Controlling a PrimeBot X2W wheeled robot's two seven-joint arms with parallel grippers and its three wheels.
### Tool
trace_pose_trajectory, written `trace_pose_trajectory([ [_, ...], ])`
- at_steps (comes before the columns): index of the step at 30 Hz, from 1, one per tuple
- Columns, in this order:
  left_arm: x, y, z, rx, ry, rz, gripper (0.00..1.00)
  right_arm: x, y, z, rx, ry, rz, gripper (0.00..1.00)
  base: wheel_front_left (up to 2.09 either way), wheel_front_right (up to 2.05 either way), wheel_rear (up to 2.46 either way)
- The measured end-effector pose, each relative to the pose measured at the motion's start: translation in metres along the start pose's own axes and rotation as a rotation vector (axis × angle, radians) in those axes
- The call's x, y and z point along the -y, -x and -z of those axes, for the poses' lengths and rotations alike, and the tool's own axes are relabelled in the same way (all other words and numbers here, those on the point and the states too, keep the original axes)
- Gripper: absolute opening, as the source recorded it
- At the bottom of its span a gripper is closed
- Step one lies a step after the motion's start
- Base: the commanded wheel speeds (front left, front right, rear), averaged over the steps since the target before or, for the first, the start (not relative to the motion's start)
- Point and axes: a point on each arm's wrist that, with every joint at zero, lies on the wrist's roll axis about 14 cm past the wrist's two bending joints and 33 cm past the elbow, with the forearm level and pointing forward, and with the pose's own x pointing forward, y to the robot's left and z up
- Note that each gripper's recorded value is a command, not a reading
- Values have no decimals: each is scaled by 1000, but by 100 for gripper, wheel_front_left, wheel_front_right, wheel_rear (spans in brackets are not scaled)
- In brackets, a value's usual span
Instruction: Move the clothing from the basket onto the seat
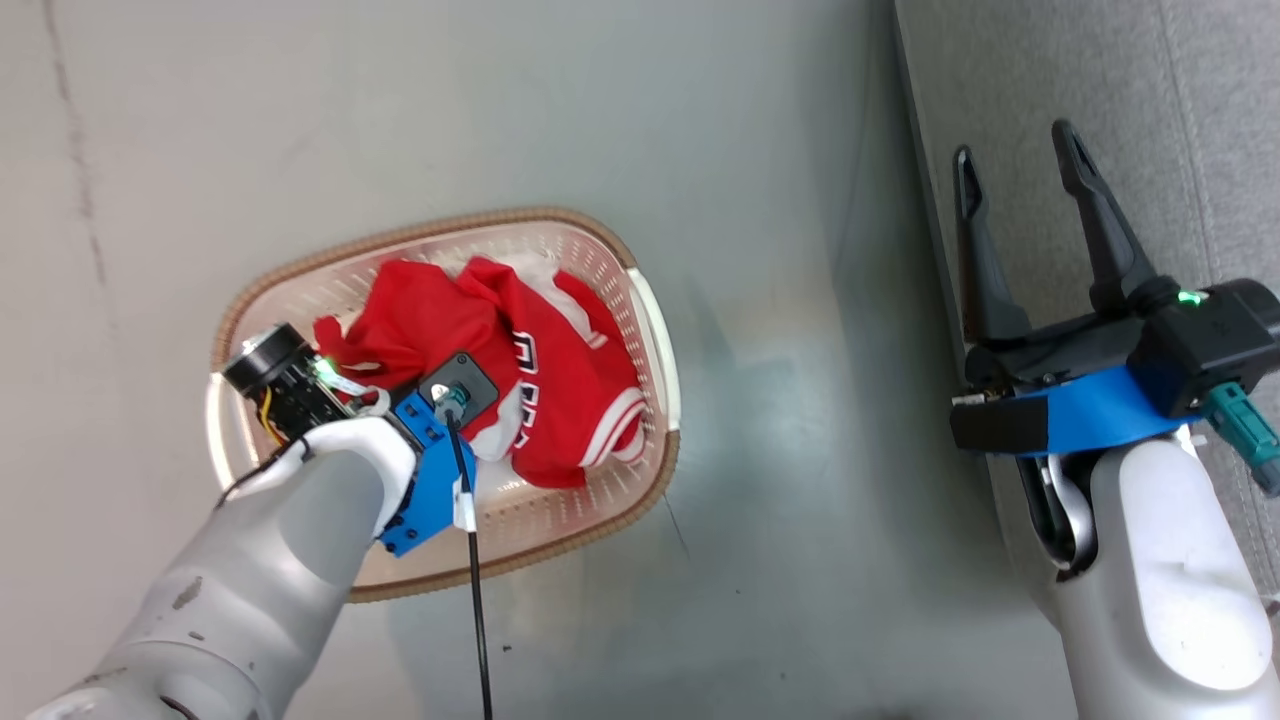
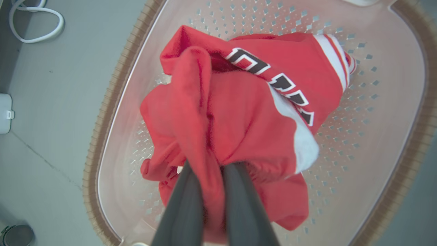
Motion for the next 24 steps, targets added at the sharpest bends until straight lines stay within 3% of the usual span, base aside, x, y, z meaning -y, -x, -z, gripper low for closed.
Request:
trace_pose_trajectory([
  [15, -18, 81, -87, 337, 136, -189, 0, -14, 31, -54, 90, -7, -27, 100, 0, 0, 0],
  [24, -31, 147, -169, 644, 190, -286, 0, -25, 50, -82, 143, -17, -51, 100, 0, 0, 0],
])
